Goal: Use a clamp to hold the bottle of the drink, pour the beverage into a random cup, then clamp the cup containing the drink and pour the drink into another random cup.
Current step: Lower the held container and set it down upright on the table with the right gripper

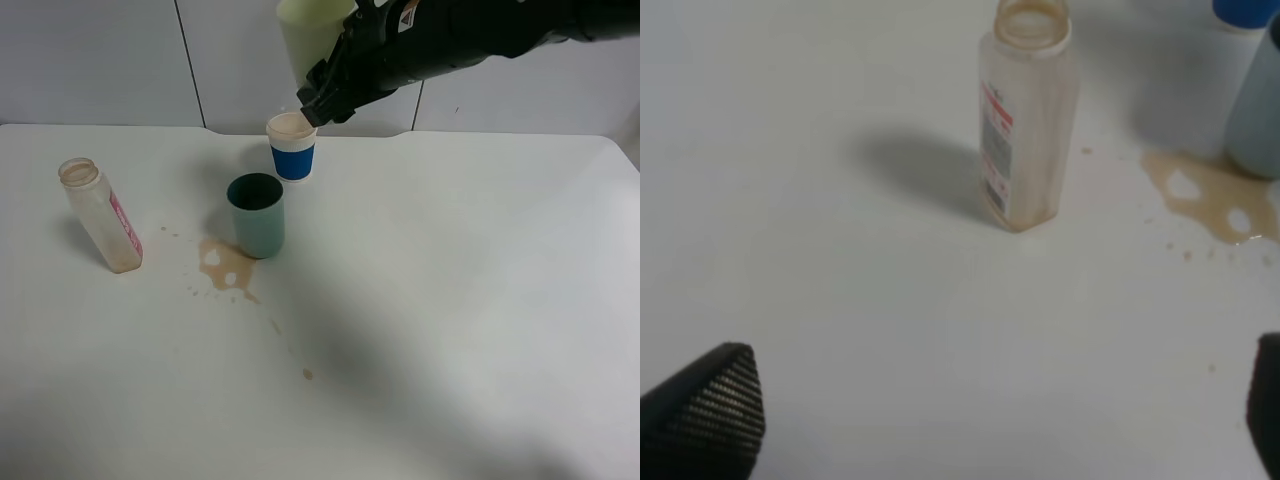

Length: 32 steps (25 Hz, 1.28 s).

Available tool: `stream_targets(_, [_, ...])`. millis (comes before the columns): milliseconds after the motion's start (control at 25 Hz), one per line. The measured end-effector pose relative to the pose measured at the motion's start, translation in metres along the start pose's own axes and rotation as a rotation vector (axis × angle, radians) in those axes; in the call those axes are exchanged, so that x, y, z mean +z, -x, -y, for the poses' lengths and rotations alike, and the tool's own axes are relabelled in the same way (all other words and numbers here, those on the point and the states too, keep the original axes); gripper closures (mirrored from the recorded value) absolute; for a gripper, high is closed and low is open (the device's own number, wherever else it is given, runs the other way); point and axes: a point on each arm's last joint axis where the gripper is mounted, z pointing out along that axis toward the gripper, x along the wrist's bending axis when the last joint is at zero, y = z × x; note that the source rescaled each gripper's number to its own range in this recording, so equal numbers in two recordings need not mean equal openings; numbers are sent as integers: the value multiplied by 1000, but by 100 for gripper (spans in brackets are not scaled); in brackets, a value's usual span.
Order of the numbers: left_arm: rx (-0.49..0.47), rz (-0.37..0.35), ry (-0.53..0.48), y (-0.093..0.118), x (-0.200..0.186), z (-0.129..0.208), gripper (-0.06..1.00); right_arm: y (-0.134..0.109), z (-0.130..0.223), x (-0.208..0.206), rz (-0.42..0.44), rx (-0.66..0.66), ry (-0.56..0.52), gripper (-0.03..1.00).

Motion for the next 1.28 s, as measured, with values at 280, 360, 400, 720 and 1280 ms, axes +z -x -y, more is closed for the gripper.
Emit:
stream_targets(280, [0, 0, 0, 0, 0, 0, 2, -2, 44, 3, 109, 22, 83, 97])
stream_targets(360, [0, 0, 0, 0, 0, 0, 2, -2, 52, 1, 139, 32, 110, 97])
stream_targets(400, [0, 0, 0, 0, 0, 0, 2, -2, 56, 1, 148, 43, 118, 97])
stream_targets(720, [0, 0, 0, 0, 0, 0, 2, 15, 76, 6, 211, 182, 140, 97])
stream_targets(1280, [0, 0, 0, 0, 0, 0, 2, 34, 131, 45, 221, 320, 65, 97])
